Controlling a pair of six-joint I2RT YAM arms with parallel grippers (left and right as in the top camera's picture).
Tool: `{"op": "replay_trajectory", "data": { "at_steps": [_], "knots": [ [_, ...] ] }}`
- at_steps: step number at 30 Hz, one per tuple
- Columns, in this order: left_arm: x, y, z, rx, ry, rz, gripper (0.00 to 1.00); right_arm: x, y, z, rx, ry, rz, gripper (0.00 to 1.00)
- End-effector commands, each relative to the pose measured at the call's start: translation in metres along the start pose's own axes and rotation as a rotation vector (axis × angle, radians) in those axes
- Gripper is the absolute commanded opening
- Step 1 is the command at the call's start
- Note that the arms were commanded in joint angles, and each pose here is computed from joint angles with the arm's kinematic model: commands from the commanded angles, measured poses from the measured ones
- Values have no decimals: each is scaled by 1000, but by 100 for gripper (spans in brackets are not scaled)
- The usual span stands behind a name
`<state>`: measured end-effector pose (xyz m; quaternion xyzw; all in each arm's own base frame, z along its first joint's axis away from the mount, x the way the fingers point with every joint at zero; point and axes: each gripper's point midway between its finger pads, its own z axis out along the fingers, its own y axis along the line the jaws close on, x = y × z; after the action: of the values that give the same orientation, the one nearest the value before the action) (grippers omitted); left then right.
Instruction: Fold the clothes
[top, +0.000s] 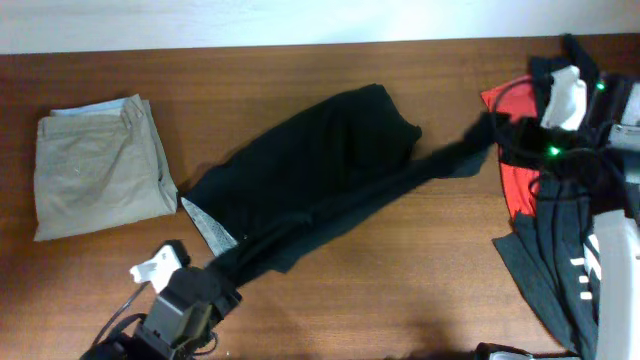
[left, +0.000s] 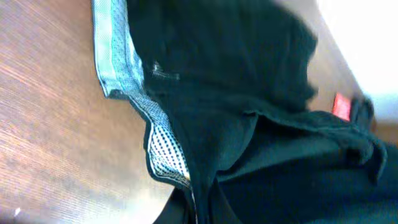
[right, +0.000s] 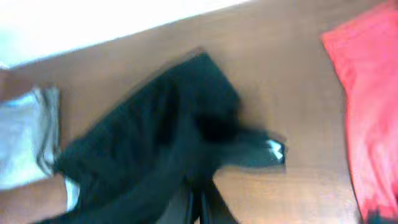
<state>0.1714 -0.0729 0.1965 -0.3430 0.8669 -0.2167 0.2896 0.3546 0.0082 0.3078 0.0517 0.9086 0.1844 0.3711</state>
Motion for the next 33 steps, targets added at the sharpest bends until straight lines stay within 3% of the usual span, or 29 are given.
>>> {"op": "replay_trajectory", "data": {
  "at_steps": [1,4,6,8,11,17,18,19,20,21,22,23,24,27,29,33],
  "knots": [
    [-76,24,-10,-173,-456,-45,1,-55,4,22,85,-170,-120,4],
    [-94,20,26,-311,-500,-50,1,-68,22,91,29,-168,-181,4],
    [-110,13,74,-380,-451,27,1,-62,14,132,26,-127,-177,4],
    [-131,27,133,-413,-370,-43,1,-47,-3,174,34,-59,-158,4],
    [-156,33,192,-342,-319,-80,1,-34,-7,215,23,-27,-164,4],
    [-144,69,207,-466,-255,-86,1,-19,60,268,-100,-72,-278,4],
    [-144,76,203,-508,-263,-79,2,-16,57,271,-84,-60,-275,30],
    [-150,81,199,-533,-296,-77,24,-14,48,271,-53,-48,-266,92],
    [-156,84,196,-539,-315,-90,42,-9,28,265,-19,-3,-234,99],
    [-163,89,191,-539,-326,-119,57,4,6,257,17,75,-190,99],
    [-168,90,188,-513,-320,-151,66,15,-10,252,42,134,-154,99],
    [-174,87,182,-466,-298,-146,79,48,-33,239,57,287,-71,99],
    [-183,82,171,-438,-309,-113,84,81,-54,225,99,425,-3,98],
    [-191,44,144,-276,-312,-13,80,122,-62,222,108,535,19,88],
    [-182,17,124,-150,-279,58,75,140,-56,229,55,553,30,88],
    [-144,26,154,-219,-120,129,75,159,-18,254,-78,511,-39,88]
  ]
}}
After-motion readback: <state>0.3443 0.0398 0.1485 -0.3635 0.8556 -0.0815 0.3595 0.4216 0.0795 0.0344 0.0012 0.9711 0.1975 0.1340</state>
